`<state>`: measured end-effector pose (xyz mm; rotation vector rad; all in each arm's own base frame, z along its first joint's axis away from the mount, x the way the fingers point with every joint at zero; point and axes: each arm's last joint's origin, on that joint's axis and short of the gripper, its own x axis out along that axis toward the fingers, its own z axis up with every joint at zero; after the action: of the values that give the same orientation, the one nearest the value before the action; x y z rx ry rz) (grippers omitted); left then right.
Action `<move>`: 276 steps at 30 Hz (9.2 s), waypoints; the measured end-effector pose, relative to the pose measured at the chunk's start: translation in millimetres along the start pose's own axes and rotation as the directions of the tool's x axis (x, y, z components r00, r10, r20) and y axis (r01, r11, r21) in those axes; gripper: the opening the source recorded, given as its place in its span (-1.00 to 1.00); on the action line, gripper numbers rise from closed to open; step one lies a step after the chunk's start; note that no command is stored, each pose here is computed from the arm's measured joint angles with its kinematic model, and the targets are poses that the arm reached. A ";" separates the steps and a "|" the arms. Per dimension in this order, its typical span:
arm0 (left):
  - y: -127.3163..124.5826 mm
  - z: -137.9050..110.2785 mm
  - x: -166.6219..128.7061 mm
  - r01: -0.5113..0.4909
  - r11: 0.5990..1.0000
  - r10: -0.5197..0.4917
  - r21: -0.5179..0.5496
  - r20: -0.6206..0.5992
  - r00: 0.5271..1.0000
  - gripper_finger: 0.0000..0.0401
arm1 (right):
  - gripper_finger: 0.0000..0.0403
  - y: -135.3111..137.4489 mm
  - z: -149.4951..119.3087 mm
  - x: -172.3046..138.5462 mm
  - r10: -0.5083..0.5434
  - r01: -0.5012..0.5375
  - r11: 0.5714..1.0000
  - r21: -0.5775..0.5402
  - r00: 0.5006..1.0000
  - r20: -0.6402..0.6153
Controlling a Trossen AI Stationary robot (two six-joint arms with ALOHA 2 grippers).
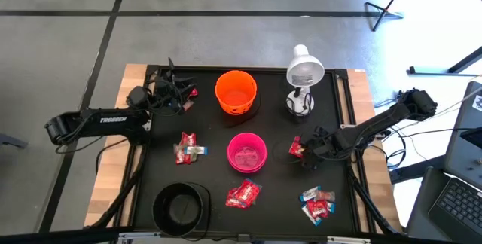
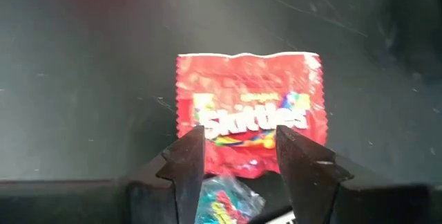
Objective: Sort candy
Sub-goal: Put the red candy into the orange bucket, then put the gummy into the pink bucket
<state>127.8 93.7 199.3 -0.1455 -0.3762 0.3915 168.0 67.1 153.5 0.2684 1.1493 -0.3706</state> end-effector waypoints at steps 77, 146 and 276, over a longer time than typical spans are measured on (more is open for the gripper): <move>0.2 -0.6 0.0 -0.002 1.000 0.002 -0.002 -0.006 1.000 -0.25 | -0.99 -17.8 16.0 7.9 0.053 -0.052 0.998 -0.017 0.995 0.085; 0.1 -0.5 0.1 -0.001 1.000 0.001 -0.001 -0.005 1.000 -0.25 | -1.00 26.1 79.9 -102.5 0.335 -0.155 0.940 -0.302 0.568 0.752; 0.8 -2.5 0.0 -0.008 1.000 0.008 -0.006 -0.026 1.000 -0.25 | -0.12 35.6 37.5 -77.1 0.260 -0.204 0.953 -0.223 0.930 0.261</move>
<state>128.5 94.3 196.8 -0.1583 -0.3511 0.3960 186.4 96.1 239.7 0.1721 0.8462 -0.0813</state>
